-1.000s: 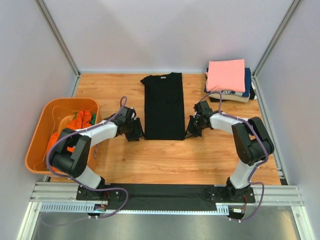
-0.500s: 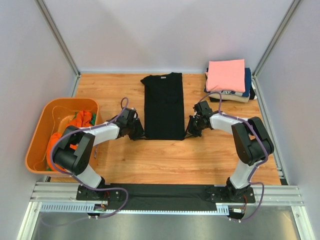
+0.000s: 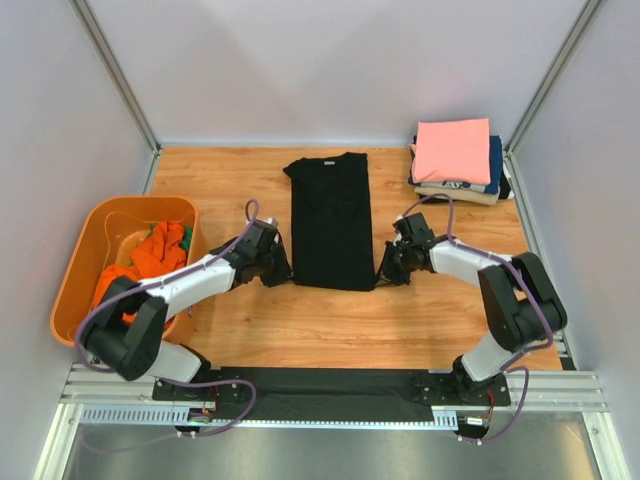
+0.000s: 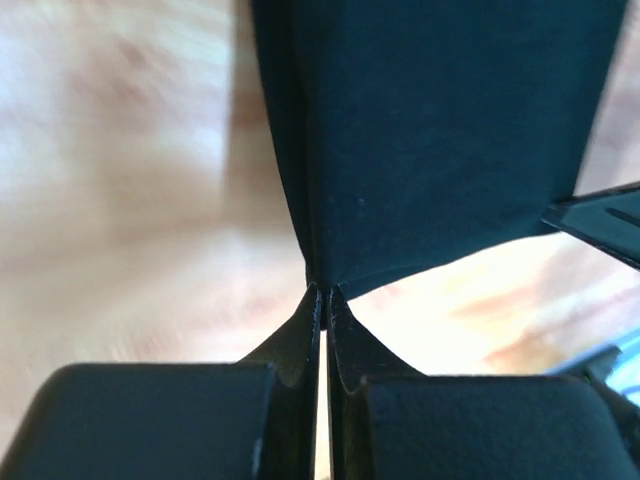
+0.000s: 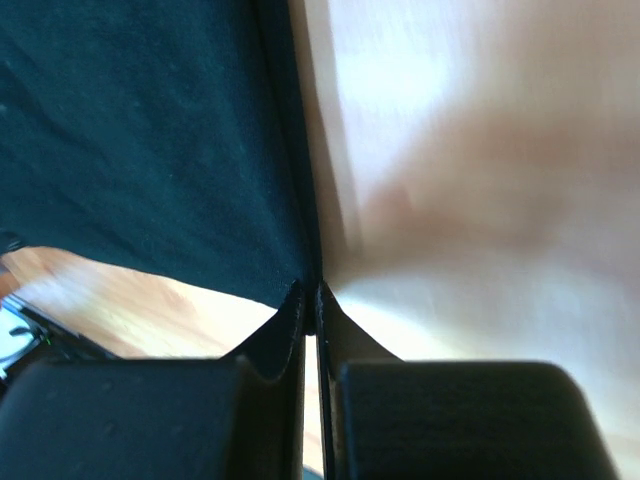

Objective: Fold and stack the t-shirts
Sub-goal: Fold the tshirt

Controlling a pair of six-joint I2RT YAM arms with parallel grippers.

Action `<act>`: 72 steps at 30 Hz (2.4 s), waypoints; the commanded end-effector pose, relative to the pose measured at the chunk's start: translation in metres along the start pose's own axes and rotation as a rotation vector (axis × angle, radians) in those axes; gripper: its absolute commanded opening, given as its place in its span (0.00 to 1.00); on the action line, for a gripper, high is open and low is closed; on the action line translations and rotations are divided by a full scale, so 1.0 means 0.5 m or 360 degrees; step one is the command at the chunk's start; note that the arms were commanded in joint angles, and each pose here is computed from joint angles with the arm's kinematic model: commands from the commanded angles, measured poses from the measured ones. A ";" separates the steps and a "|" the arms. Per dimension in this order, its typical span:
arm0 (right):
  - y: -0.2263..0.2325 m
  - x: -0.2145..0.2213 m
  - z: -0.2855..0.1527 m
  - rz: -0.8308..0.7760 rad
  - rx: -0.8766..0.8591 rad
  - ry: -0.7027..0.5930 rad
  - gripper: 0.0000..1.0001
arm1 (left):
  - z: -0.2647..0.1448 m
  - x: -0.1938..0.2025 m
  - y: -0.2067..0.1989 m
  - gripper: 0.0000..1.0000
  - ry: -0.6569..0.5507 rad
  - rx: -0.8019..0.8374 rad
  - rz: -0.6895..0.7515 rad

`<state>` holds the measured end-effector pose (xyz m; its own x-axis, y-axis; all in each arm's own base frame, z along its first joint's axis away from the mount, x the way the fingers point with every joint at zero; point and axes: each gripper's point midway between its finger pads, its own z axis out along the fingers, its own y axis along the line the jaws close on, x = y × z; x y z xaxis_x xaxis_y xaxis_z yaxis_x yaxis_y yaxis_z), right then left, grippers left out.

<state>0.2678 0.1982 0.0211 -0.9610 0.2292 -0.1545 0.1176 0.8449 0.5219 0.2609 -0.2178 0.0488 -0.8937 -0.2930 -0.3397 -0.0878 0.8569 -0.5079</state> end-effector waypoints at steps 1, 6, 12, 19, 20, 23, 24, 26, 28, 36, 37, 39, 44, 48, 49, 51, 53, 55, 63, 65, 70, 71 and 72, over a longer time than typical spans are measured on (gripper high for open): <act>0.014 0.016 -0.066 -0.0027 -0.0025 -0.0103 0.00 | -0.065 0.029 -0.018 0.00 -0.0024 -0.0019 -0.0017; 0.012 0.075 -0.177 -0.0021 0.0009 -0.0190 0.00 | -0.158 0.102 -0.033 0.00 -0.0025 -0.0055 0.0068; 0.019 0.188 -0.264 -0.0047 0.0003 -0.0174 0.00 | -0.237 0.191 -0.020 0.00 0.0088 -0.0030 0.0122; 0.054 0.204 -0.332 -0.0086 -0.0023 -0.0279 0.00 | -0.322 0.162 -0.050 0.00 -0.0024 -0.0003 0.0183; 0.052 0.181 -0.343 -0.0101 0.0030 -0.0359 0.00 | -0.332 0.151 -0.044 0.00 -0.0054 -0.0043 0.0209; 0.068 0.127 -0.374 -0.0183 0.0141 -0.0471 0.00 | -0.360 0.089 -0.058 0.00 -0.0172 -0.0096 0.0258; 0.065 0.113 -0.368 -0.0178 0.0205 -0.0454 0.00 | -0.367 0.071 -0.072 0.00 -0.0183 -0.0096 0.0296; 0.089 0.076 -0.388 -0.0222 0.0206 -0.0515 0.00 | -0.365 0.043 -0.074 0.00 -0.0183 -0.0117 0.0264; 0.092 0.040 -0.386 -0.0207 0.0247 -0.0532 0.00 | -0.359 0.022 -0.090 0.00 -0.0162 -0.0106 0.0281; 0.124 -0.104 -0.352 -0.0220 0.0283 -0.0557 0.00 | -0.303 -0.115 -0.131 0.00 -0.0208 -0.0137 0.0274; 0.135 -0.113 -0.345 -0.0222 0.0240 -0.0534 0.00 | -0.297 -0.126 -0.136 0.00 -0.0200 -0.0129 0.0265; 0.140 -0.150 -0.333 -0.0222 0.0237 -0.0524 0.00 | -0.276 -0.165 -0.140 0.00 -0.0208 -0.0141 0.0241; 0.135 -0.225 -0.290 -0.0212 0.0252 -0.0469 0.00 | -0.208 -0.225 -0.133 0.00 -0.0153 -0.0160 0.0177; 0.128 -0.275 -0.250 -0.0184 0.0249 -0.0419 0.00 | -0.156 -0.272 -0.122 0.00 -0.0109 -0.0176 0.0126; 0.127 -0.284 -0.240 -0.0179 0.0251 -0.0407 0.00 | -0.145 -0.279 -0.119 0.00 -0.0095 -0.0183 0.0116; 0.124 -0.307 -0.210 -0.0166 0.0246 -0.0377 0.00 | -0.106 -0.300 -0.109 0.00 -0.0060 -0.0198 0.0102; 0.123 -0.324 -0.178 -0.0159 0.0238 -0.0343 0.00 | -0.064 -0.309 -0.089 0.00 -0.0006 -0.0243 0.0086; 0.118 -0.341 -0.160 -0.0137 0.0234 -0.0334 0.00 | -0.045 -0.327 -0.090 0.00 -0.0002 -0.0240 0.0085; 0.112 -0.432 -0.056 -0.0074 0.0177 -0.0296 0.00 | 0.083 -0.401 -0.029 0.00 0.0094 -0.0261 0.0065; 0.106 -0.447 -0.025 -0.0063 0.0155 -0.0253 0.13 | 0.111 -0.412 -0.023 0.15 0.0139 -0.0209 0.0054; 0.111 -0.471 -0.056 -0.0080 0.0183 -0.0235 0.56 | 0.067 -0.466 -0.072 0.52 0.0094 -0.0139 0.0113; 0.119 -0.469 -0.089 -0.0092 0.0198 -0.0282 0.59 | 0.038 -0.476 -0.091 0.53 0.0048 -0.0108 0.0138; 0.128 -0.467 -0.105 -0.0105 0.0193 -0.0320 0.59 | 0.026 -0.472 -0.090 0.55 0.0042 -0.0118 0.0148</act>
<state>0.4916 0.1792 0.0836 -0.9238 0.2616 -0.2796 0.1355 0.9064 0.4002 0.4898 -0.1846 0.0837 -0.9249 -0.2491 -0.2873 -0.1287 0.9160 -0.3799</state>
